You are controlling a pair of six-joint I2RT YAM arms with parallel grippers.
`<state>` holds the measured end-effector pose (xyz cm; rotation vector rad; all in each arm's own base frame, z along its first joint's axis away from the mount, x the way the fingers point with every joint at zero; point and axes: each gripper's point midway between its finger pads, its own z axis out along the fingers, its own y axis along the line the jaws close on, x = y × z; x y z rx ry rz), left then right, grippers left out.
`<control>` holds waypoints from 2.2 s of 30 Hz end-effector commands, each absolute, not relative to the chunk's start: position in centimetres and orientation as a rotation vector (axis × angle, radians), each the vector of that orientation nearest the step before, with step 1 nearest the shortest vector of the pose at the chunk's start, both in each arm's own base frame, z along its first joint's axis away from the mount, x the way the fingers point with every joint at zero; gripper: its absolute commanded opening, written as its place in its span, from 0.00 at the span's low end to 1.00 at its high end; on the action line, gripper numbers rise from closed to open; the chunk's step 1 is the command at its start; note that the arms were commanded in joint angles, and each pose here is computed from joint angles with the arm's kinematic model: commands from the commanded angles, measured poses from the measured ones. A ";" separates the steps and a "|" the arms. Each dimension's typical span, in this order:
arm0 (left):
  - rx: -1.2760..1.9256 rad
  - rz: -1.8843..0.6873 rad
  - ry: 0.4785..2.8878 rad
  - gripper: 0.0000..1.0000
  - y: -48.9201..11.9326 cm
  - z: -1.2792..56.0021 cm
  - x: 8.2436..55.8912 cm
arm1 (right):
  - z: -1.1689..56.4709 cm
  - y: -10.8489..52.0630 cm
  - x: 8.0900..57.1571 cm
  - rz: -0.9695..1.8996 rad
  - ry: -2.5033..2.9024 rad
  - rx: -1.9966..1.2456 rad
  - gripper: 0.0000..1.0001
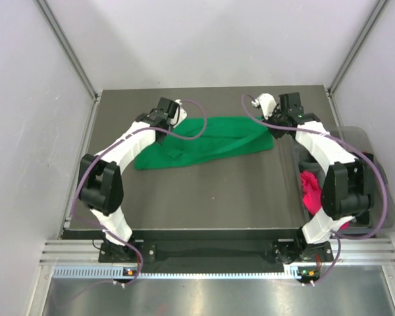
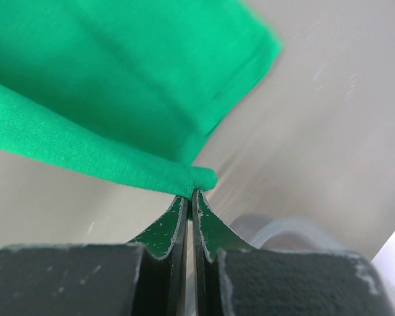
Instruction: Fold and stack the t-shirts
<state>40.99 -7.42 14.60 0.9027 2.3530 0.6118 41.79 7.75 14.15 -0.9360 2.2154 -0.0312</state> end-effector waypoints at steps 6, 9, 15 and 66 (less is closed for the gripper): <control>0.784 0.648 2.245 0.00 -8.3 16.9 48.0 | 16.2 7.6 49.5 -0.070 2.134 -0.813 0.00; 0.757 0.660 2.261 0.00 -7.8 16.3 48.9 | 15.5 7.8 51.2 -0.076 2.145 -0.808 0.00; 0.707 0.668 2.306 0.00 -6.4 15.6 48.4 | 13.6 7.8 53.3 -0.080 2.184 -0.785 0.00; 0.381 0.133 2.721 0.56 -0.3 8.5 34.8 | 6.5 12.9 48.2 0.062 2.345 -0.962 0.31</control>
